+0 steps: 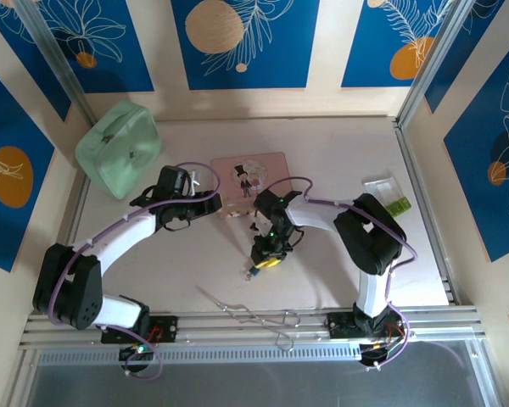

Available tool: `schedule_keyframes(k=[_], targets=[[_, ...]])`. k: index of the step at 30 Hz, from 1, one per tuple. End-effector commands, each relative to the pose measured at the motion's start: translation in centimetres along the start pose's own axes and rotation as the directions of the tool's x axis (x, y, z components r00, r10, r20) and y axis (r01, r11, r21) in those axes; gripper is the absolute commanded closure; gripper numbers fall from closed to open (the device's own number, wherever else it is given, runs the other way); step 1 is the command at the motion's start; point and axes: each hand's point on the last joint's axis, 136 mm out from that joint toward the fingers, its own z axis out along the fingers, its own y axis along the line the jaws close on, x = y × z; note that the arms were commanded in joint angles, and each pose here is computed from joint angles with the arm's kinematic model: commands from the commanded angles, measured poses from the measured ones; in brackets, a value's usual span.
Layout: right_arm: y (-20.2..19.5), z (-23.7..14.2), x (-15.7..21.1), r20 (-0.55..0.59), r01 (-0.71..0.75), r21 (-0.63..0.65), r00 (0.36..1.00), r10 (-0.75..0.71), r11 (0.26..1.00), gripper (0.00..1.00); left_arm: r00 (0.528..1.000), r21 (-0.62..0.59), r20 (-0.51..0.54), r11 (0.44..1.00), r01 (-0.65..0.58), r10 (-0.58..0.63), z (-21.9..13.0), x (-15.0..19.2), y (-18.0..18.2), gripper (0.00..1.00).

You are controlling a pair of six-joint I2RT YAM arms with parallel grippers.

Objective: Unlock the padlock with the key

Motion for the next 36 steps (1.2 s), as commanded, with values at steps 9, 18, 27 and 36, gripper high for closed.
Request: schedule_keyframes(k=[9,18,27,36], targets=[[0.8,-18.2,-1.6,0.615,-0.036,0.229,0.780,-0.116,0.973,0.50,0.978,-0.021,0.156,0.990,-0.138,0.139,-6.0,-6.7,-4.3,0.29],[-7.6,-28.7,2.1,0.931,-0.427,0.156,0.366,0.012,0.891,0.36,0.854,-0.235,0.406,0.940,-0.248,0.327,-13.7,-12.3,-4.5,0.09],[-14.0,-26.0,2.5,0.947,-0.559,0.219,0.320,-0.035,0.800,0.01,0.676,-0.661,0.491,0.740,-0.121,0.549,-17.2,-12.6,4.1,0.00],[-23.8,-24.1,2.7,0.983,-0.796,0.037,0.139,0.122,0.604,0.01,0.689,-0.803,0.385,0.591,-0.077,0.614,-10.9,-11.4,12.3,0.00]])
